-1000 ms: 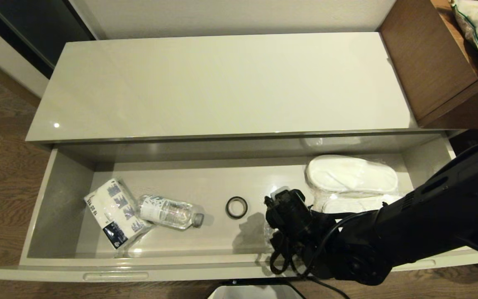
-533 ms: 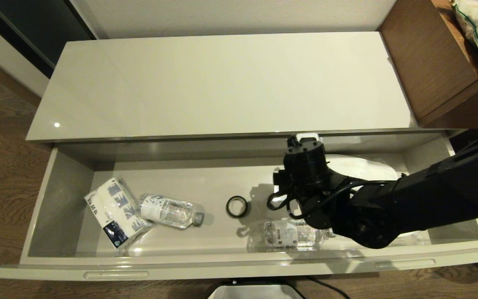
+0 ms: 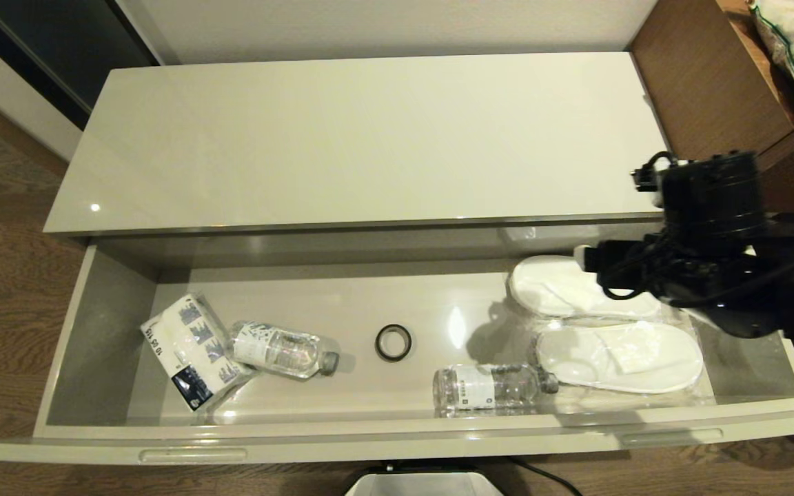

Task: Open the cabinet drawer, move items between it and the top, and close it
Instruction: Take out the disposable slippers from the drawer

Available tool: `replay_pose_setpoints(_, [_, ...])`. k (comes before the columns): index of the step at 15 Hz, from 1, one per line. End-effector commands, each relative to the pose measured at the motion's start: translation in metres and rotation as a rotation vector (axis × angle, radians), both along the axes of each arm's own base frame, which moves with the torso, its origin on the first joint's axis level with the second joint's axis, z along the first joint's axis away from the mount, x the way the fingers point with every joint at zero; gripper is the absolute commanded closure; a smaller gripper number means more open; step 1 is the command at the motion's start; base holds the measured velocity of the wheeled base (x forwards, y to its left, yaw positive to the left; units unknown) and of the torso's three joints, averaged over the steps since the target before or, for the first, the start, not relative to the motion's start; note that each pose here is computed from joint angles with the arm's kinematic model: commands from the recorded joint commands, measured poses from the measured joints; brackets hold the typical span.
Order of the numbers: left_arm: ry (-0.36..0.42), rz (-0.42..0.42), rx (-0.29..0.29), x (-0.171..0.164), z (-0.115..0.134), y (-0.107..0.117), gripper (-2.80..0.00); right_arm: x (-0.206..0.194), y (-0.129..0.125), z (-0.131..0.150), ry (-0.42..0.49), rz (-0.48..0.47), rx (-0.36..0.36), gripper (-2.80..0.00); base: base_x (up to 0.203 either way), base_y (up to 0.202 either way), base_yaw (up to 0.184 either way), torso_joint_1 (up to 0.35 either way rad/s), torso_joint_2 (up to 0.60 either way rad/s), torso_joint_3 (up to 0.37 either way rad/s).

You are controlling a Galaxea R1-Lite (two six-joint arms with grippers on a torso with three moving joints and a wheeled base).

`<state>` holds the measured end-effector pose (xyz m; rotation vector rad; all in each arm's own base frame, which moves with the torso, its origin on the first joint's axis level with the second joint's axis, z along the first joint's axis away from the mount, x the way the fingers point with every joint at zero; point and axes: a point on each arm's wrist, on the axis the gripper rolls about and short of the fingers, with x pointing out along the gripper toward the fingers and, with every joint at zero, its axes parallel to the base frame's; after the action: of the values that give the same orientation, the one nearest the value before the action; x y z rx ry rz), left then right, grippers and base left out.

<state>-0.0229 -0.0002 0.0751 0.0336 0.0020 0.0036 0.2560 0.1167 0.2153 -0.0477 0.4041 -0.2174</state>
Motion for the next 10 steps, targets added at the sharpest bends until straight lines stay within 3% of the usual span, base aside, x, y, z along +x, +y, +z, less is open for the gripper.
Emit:
replay_pose_setpoints(1, [0.003,0.001,0.000,0.000,0.000,0.000,0.00,-0.064,-0.043,0.024,0.129,-0.003,0.012,-2.80,0.000,0.000,0.000,0.000,0.00,0.000])
replay_pose_setpoints(2, [0.002,-0.001,0.000,0.000,0.000,0.000,0.00,-0.079,-0.050,0.020,0.197,-0.039,0.074,-2.80,0.000,0.000,0.000,0.000,0.00,0.000])
replay_pose_setpoints(4, [0.003,0.000,0.000,0.000,0.000,0.000,0.00,-0.098,-0.058,0.016,0.262,-0.131,0.315,-2.80,0.000,0.000,0.000,0.000,0.00,0.000])
replay_pose_setpoints(6, [0.003,0.000,0.000,0.000,0.000,0.000,0.00,-0.111,-0.061,0.009,0.353,-0.150,0.553,-2.80,0.000,0.000,0.000,0.000,0.00,0.000])
replay_pose_setpoints(7, [0.003,-0.001,0.000,0.000,0.000,0.000,0.00,-0.110,-0.060,0.004,0.396,-0.155,0.604,-2.80,0.000,0.000,0.000,0.000,0.00,0.000])
replay_pose_setpoints(10, [0.003,0.000,0.000,0.000,0.000,0.000,0.00,-0.083,-0.048,-0.020,0.510,-0.244,0.644,-2.80,0.000,0.000,0.000,0.000,0.00,0.000])
